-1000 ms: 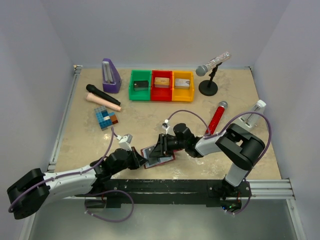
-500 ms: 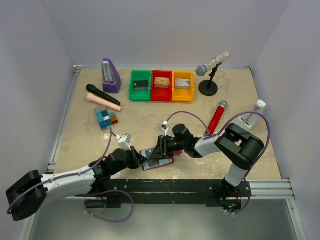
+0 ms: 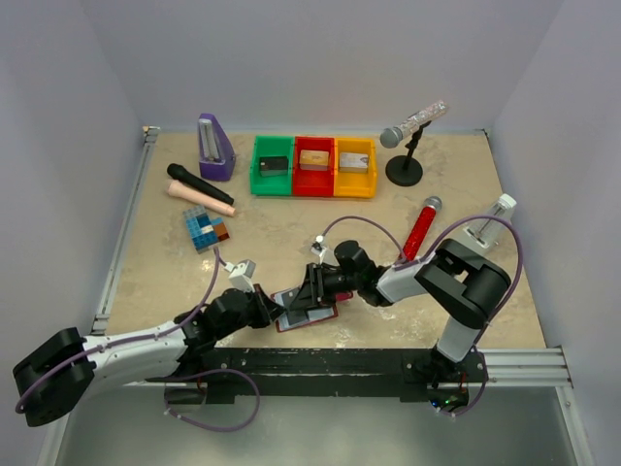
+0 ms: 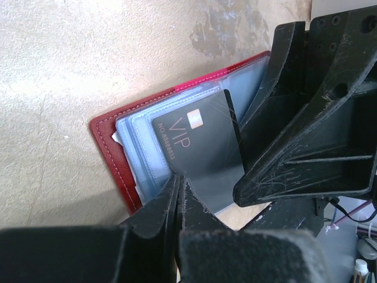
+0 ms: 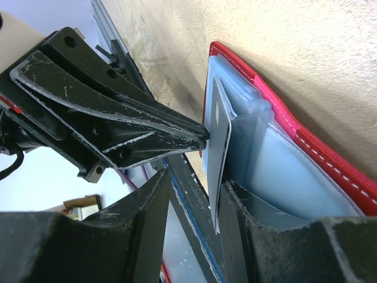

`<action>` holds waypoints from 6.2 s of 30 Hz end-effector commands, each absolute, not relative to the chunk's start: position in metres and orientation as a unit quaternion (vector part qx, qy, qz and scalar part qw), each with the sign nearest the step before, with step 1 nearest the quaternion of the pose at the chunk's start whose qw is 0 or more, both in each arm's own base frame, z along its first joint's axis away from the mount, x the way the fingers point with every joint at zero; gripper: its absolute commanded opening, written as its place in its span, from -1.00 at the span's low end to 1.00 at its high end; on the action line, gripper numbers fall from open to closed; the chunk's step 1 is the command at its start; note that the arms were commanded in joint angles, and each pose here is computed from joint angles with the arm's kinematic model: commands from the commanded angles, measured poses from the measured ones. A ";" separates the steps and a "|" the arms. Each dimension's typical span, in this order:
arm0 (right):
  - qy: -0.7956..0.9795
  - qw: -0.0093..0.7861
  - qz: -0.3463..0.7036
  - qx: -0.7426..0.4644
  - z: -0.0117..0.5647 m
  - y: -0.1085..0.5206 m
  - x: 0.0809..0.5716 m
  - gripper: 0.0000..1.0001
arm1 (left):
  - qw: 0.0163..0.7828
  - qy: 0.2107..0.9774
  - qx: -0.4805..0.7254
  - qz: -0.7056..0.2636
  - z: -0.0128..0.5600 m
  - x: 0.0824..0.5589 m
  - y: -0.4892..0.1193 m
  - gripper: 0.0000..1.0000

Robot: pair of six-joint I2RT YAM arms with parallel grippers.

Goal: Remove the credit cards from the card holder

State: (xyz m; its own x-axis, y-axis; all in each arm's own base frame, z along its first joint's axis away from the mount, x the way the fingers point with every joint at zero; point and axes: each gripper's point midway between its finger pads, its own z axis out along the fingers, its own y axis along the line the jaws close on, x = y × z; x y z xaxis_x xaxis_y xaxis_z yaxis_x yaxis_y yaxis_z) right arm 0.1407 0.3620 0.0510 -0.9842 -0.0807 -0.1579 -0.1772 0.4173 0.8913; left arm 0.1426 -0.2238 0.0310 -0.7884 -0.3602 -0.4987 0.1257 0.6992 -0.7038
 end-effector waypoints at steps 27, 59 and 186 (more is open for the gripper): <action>0.822 0.049 0.556 -0.112 0.076 0.373 0.134 -0.19 | 0.309 0.881 -0.096 -0.344 -0.003 0.133 -0.197 -1.00; 0.833 0.070 0.538 -0.108 0.080 0.354 0.133 -0.23 | 0.295 0.900 -0.104 -0.304 -0.023 0.128 -0.183 -1.00; 0.881 0.095 0.455 -0.091 0.067 0.314 0.143 -1.00 | 0.271 0.905 -0.125 -0.302 -0.039 0.120 -0.180 -1.00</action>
